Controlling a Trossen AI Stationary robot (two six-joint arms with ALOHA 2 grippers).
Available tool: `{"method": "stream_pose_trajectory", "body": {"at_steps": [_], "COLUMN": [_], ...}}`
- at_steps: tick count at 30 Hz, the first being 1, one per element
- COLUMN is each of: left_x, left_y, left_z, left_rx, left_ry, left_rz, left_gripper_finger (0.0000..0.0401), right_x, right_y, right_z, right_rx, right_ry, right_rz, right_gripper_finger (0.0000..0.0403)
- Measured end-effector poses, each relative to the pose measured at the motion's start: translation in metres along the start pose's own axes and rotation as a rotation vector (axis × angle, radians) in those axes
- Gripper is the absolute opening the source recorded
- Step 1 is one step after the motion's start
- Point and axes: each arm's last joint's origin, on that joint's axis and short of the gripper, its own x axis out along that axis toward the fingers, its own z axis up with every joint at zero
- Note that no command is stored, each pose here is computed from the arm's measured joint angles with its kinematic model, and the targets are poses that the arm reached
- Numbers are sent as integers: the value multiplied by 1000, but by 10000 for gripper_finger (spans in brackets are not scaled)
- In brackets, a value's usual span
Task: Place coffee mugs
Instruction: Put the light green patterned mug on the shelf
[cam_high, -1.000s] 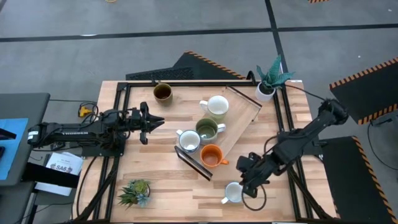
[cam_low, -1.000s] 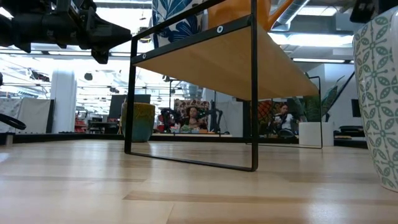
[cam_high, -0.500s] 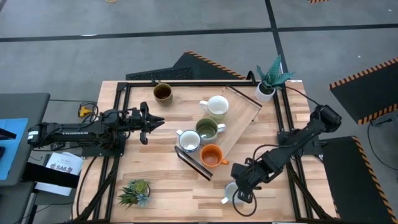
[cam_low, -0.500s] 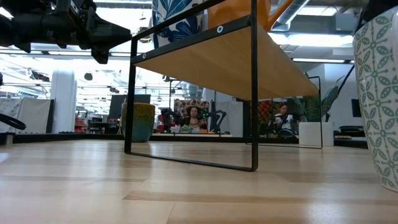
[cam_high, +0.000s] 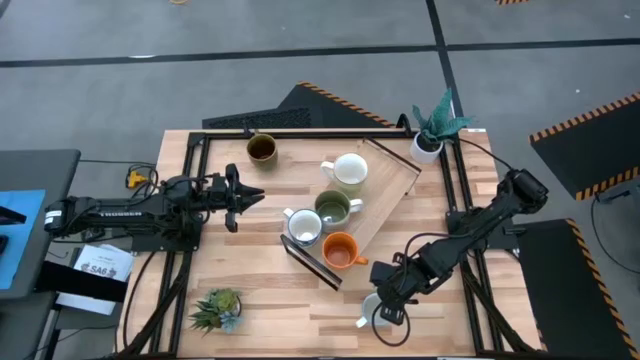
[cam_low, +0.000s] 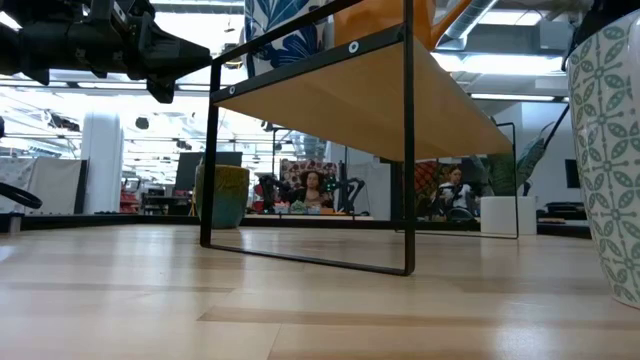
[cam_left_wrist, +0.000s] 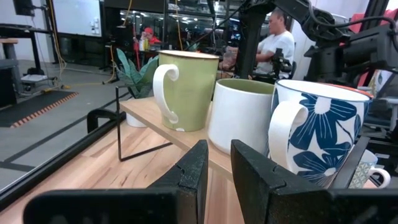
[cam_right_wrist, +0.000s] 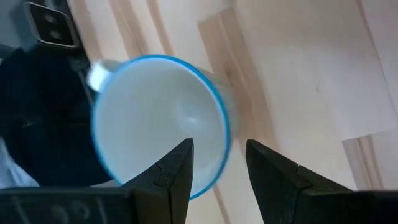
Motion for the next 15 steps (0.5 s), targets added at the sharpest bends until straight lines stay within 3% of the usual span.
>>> {"method": "stream_pose_trajectory", "body": {"at_steps": [15], "left_x": [0], "left_y": [0], "left_z": [0], "left_rx": [0], "left_ry": [0], "left_rz": [0], "left_gripper_finger": [55], "right_x": [5], "right_y": [-5], "right_z": [-1], "right_rx": [0], "right_ry": [-41], "right_rz": [-39], "right_gripper_finger": [173]}}
